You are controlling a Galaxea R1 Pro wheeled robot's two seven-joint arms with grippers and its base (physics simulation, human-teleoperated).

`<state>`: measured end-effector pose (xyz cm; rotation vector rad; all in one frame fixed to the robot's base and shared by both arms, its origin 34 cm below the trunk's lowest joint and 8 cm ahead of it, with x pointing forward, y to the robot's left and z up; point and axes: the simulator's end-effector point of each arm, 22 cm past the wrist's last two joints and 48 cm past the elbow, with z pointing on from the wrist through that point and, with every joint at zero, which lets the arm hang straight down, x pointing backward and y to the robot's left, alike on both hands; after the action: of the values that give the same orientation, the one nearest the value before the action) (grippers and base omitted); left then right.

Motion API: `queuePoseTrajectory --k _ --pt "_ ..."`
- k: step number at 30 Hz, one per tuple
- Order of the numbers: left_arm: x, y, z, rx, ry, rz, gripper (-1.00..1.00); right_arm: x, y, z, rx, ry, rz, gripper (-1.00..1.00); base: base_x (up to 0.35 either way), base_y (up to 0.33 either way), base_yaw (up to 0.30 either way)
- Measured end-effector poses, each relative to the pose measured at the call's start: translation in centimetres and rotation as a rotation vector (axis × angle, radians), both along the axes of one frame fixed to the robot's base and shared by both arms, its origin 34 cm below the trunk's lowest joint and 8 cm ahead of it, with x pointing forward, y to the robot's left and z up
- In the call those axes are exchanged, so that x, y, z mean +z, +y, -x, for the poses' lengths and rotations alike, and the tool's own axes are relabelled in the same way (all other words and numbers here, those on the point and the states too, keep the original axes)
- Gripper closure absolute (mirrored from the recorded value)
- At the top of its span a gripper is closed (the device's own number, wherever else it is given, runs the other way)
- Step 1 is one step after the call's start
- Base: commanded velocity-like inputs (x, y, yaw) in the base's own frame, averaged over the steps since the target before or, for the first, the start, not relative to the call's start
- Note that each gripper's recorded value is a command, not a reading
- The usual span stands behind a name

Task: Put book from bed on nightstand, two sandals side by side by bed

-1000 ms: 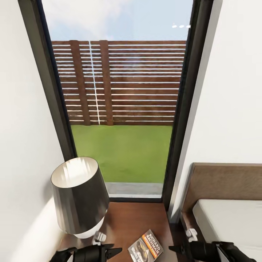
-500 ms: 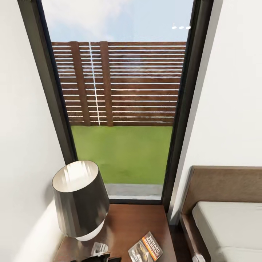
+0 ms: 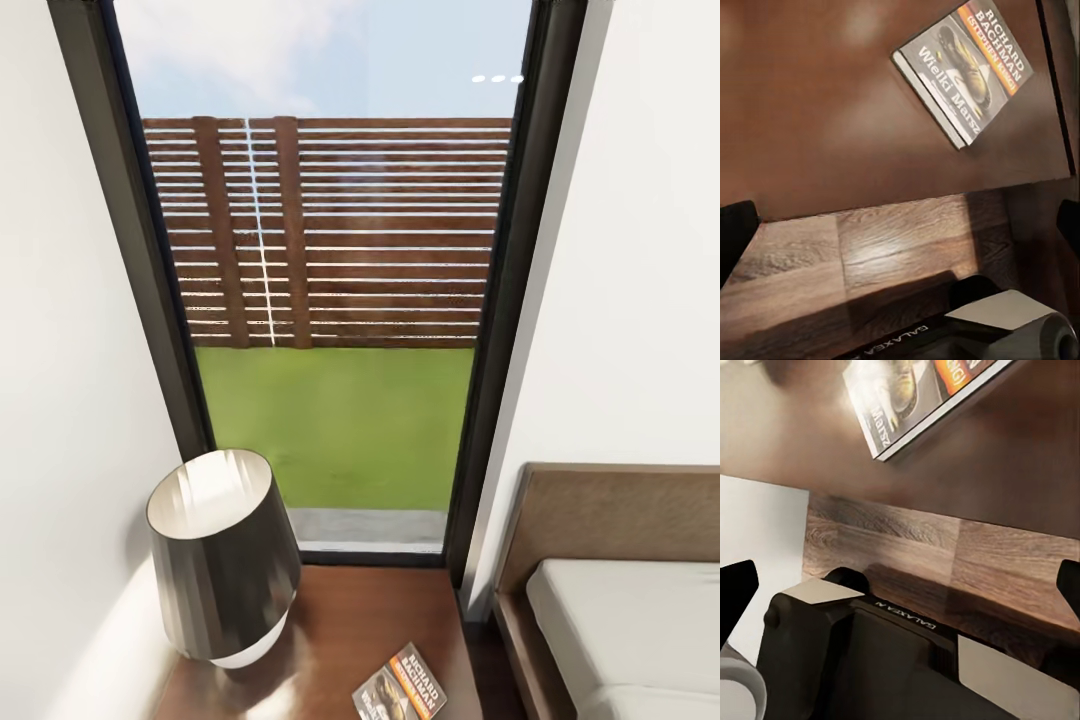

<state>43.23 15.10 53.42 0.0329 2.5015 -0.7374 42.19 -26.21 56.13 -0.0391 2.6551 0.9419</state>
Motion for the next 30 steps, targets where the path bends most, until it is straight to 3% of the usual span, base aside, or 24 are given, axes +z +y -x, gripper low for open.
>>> queuePoseTrajectory --k 4,7,12,17,30 --pt "-1.7 2.1 3.8 0.042 0.056 -0.083 -1.00 -2.0 0.0 8.5 0.004 0.124 0.003 -1.00 0.000 0.000 0.000" --pt "-2.3 3.6 5.3 0.074 0.084 -0.145 -1.00 -2.0 -0.1 10.7 -0.001 0.154 0.001 -1.00 0.000 0.000 0.000" --pt "-2.7 6.0 6.8 0.122 0.118 -0.244 -1.00 -1.4 -0.1 11.7 -0.003 0.167 0.002 -1.00 0.000 0.000 0.000" --pt "-2.7 6.6 7.6 0.135 0.132 -0.273 -1.00 -1.0 -0.1 11.8 -0.003 0.170 0.002 -1.00 0.000 0.000 0.000" --pt "-2.7 6.7 7.8 0.138 0.135 -0.278 -1.00 -1.0 -0.1 11.7 -0.005 0.167 0.001 -1.00 0.000 0.000 0.000"
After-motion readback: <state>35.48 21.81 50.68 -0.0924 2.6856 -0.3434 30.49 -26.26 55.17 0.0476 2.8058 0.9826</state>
